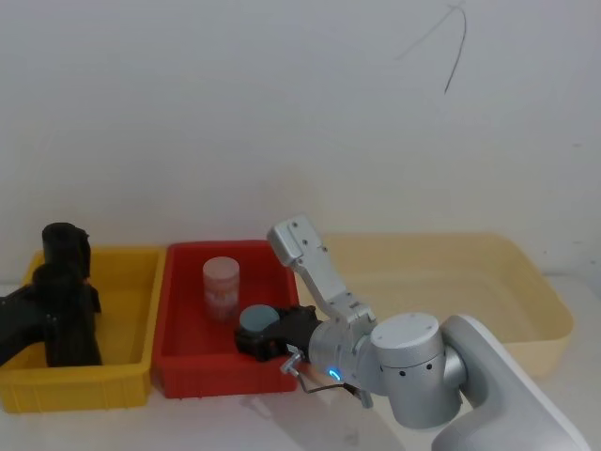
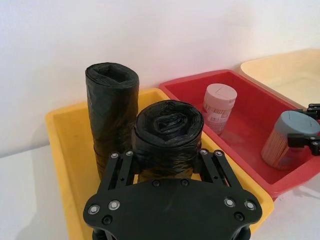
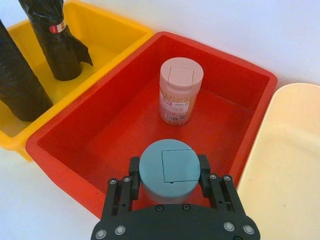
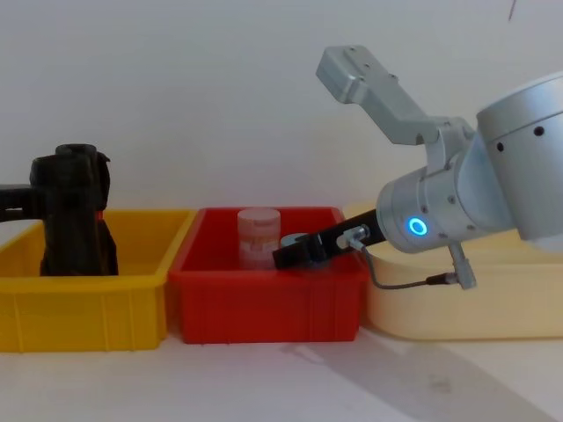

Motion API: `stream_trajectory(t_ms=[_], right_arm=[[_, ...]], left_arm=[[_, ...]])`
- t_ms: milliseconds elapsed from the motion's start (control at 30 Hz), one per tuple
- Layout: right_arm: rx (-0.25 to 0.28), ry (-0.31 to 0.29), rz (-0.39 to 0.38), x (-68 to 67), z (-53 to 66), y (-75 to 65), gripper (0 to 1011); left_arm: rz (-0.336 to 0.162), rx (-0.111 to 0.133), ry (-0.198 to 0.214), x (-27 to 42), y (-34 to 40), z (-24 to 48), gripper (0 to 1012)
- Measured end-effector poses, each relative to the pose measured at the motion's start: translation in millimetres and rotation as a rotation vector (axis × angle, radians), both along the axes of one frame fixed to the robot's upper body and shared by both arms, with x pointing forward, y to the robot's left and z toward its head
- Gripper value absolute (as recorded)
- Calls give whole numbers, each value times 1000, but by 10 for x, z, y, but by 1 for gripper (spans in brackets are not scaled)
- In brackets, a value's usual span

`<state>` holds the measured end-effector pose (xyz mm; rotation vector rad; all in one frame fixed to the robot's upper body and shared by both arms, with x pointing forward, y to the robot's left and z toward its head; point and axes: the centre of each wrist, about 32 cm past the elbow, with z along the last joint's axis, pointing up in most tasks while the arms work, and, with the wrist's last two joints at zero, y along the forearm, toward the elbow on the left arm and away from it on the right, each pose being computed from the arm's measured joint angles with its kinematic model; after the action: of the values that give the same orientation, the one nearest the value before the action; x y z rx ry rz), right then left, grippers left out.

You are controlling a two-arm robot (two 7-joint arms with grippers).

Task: Pick up the garbage bag with the one hand and transfer it to the other hand.

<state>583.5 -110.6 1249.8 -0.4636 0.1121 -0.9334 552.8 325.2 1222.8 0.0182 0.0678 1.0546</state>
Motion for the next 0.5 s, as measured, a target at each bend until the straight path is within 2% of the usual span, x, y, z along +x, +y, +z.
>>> stream_trajectory(t_ms=[500], right_arm=[[0, 0, 0, 0, 0, 0, 664]], left_arm=[[0, 0, 0, 0, 0, 0, 437]])
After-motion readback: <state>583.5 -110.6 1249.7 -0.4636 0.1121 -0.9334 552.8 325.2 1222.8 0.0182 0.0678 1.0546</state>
